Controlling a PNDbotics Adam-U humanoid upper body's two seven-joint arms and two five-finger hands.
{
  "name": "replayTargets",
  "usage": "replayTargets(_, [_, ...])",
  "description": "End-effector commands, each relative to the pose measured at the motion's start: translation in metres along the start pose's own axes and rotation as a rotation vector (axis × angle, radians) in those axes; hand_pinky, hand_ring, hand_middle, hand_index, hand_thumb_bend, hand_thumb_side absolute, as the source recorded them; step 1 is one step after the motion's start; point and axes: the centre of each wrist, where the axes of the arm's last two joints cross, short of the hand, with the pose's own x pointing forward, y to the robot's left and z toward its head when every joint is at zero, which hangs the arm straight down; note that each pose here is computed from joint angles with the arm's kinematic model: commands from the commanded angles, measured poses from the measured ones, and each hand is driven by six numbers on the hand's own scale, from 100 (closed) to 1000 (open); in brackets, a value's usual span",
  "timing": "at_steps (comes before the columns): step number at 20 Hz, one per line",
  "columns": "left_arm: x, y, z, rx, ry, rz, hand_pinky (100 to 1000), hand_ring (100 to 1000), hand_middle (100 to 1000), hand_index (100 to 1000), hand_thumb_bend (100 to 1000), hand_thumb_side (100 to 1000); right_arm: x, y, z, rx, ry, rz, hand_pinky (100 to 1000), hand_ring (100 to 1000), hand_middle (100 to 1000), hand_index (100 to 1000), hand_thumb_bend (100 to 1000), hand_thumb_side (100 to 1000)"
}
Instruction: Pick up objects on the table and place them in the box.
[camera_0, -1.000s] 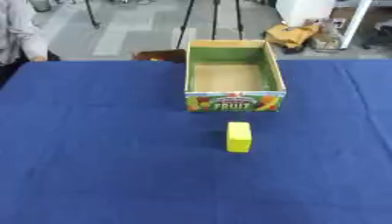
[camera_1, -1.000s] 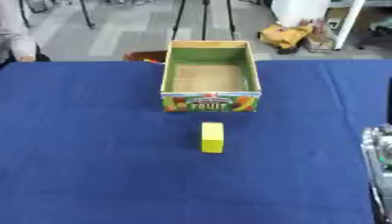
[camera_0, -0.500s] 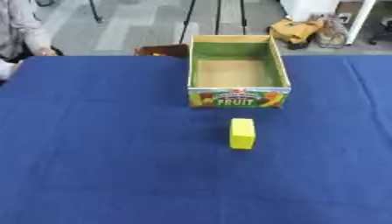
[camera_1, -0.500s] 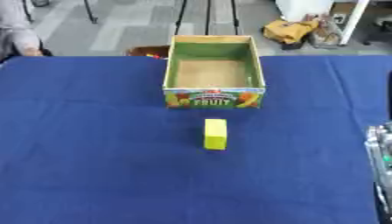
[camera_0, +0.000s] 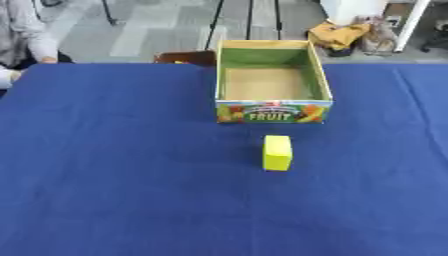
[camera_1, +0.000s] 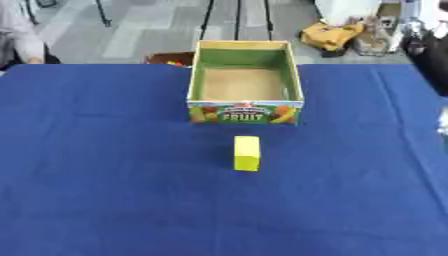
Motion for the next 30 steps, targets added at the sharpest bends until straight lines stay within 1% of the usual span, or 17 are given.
replayTargets(1, [0.004, -0.002, -0.006, -0.02, -0.025, 0.008, 569, 757, 851, 948, 100, 991, -0.002, -0.006, -0.016, 0.158, -0.024, 0.128, 791, 794, 708, 848, 100, 934])
replayTargets(7, [0.004, -0.002, -0.004, -0.026, -0.016, 0.014, 569, 757, 851, 948, 100, 990, 0.002, 0.003, -0.045, 0.413, -0.094, 0.26, 789, 822, 757, 875, 100, 989])
replayTargets(8, [0.004, -0.003, -0.004, -0.027, -0.015, 0.015, 568, 757, 851, 948, 100, 991, 0.001, 0.006, -0.048, 0.46, -0.103, 0.275, 790, 825, 770, 883, 100, 981])
replayTargets(10, [0.004, -0.003, -0.003, -0.028, -0.012, 0.016, 564, 756, 851, 948, 100, 990, -0.002, 0.01, -0.054, 0.535, -0.111, 0.294, 793, 829, 783, 891, 100, 1000])
replayTargets(16, [0.004, -0.003, -0.004, -0.034, -0.01, 0.02, 562, 755, 850, 948, 100, 989, -0.014, 0.03, -0.063, 0.741, -0.094, 0.324, 804, 847, 794, 902, 100, 1000])
replayTargets(19, [0.004, -0.003, -0.004, -0.035, -0.009, 0.022, 562, 755, 851, 948, 100, 990, -0.017, 0.036, -0.066, 0.834, -0.084, 0.328, 811, 857, 797, 905, 100, 995])
replayTargets(20, [0.004, -0.003, -0.004, -0.036, -0.009, 0.022, 562, 755, 851, 948, 100, 990, -0.017, 0.038, -0.067, 0.861, -0.082, 0.326, 816, 863, 801, 909, 138, 999])
replayTargets(21, [0.004, -0.003, -0.004, -0.036, -0.009, 0.023, 562, 755, 851, 948, 100, 990, -0.017, 0.039, -0.068, 0.885, -0.079, 0.322, 816, 864, 802, 909, 145, 999])
replayTargets(22, [0.004, -0.003, -0.004, -0.037, -0.009, 0.024, 562, 755, 851, 948, 100, 989, -0.018, 0.04, -0.068, 0.907, -0.077, 0.319, 819, 867, 801, 911, 220, 982])
replayTargets(23, [0.004, -0.003, -0.004, -0.037, -0.009, 0.024, 562, 755, 851, 948, 100, 989, -0.018, 0.041, -0.068, 0.93, -0.073, 0.314, 817, 866, 797, 910, 252, 969])
replayTargets(24, [0.004, -0.003, -0.004, -0.037, -0.009, 0.025, 562, 755, 850, 947, 100, 989, -0.018, 0.042, -0.068, 0.953, -0.064, 0.305, 811, 860, 785, 909, 346, 933])
replayTargets(25, [0.004, -0.003, -0.005, -0.037, -0.009, 0.025, 562, 755, 850, 947, 100, 989, -0.019, 0.043, -0.068, 0.971, -0.053, 0.296, 809, 860, 782, 909, 382, 922])
replayTargets(26, [0.004, -0.003, -0.005, -0.037, -0.009, 0.025, 562, 755, 850, 945, 100, 987, -0.019, 0.044, -0.068, 0.988, -0.044, 0.287, 811, 862, 783, 914, 452, 881])
replayTargets(27, [0.004, -0.003, -0.005, -0.037, -0.009, 0.026, 562, 755, 850, 945, 100, 987, -0.019, 0.045, -0.067, 1.006, -0.038, 0.278, 813, 863, 783, 916, 479, 863])
replayTargets(28, [0.004, -0.003, -0.005, -0.036, -0.01, 0.026, 562, 755, 850, 945, 100, 987, -0.018, 0.046, -0.066, 1.023, -0.033, 0.269, 819, 866, 785, 923, 539, 836])
replayTargets(29, [0.004, -0.003, -0.005, -0.036, -0.01, 0.026, 562, 755, 850, 945, 100, 987, -0.018, 0.047, -0.065, 1.042, -0.028, 0.258, 821, 868, 787, 926, 572, 826])
replayTargets(30, [0.004, -0.003, -0.005, -0.036, -0.01, 0.027, 562, 755, 850, 946, 100, 987, -0.018, 0.048, -0.064, 1.056, -0.025, 0.25, 826, 873, 792, 931, 625, 823])
